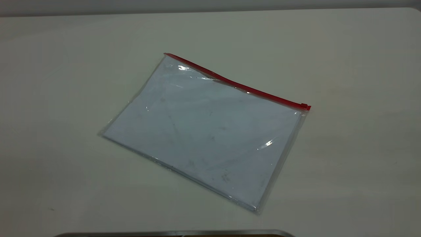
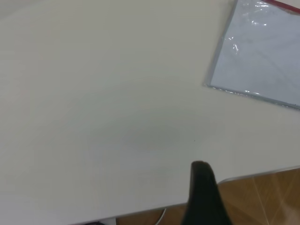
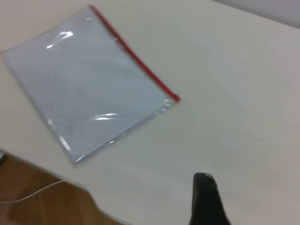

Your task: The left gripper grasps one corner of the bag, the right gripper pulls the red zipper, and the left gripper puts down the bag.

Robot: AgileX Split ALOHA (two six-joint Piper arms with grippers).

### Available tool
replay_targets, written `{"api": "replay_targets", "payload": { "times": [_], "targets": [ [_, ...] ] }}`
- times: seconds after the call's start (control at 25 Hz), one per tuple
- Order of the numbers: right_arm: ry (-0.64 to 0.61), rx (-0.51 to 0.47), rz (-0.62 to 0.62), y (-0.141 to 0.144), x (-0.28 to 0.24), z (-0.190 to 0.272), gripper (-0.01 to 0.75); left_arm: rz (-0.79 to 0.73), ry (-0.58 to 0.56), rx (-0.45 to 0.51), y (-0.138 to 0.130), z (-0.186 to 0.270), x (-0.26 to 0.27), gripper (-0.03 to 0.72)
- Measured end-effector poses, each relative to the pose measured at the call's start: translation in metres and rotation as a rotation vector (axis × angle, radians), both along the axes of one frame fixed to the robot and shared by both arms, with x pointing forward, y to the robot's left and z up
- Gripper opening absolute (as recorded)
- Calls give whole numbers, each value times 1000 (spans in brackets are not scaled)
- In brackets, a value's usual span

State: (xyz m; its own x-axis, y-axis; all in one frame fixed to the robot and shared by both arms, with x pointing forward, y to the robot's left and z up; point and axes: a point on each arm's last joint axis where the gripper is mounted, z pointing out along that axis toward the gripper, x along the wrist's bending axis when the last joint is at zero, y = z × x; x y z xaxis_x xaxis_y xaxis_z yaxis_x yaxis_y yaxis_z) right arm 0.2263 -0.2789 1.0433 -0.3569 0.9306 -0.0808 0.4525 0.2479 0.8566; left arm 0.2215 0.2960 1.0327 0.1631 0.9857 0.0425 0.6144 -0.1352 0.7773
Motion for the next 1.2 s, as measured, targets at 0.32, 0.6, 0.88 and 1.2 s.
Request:
{"api": "replay_targets", "payload": {
  "times": [0.32, 0.6, 0.88, 1.2],
  "targets": [
    [2, -24, -124, -4, 2, -1, 506, 0, 0, 0, 0, 0, 0, 578],
    [16, 10, -272, -14, 4, -2, 506, 0, 0, 0, 0, 0, 0, 578],
    [17, 25, -293, -15, 4, -2, 506, 0, 0, 0, 0, 0, 0, 578],
    [18, 27, -295, -15, 4, -2, 506, -1, 0, 1, 0, 0, 0, 578]
  ]
}}
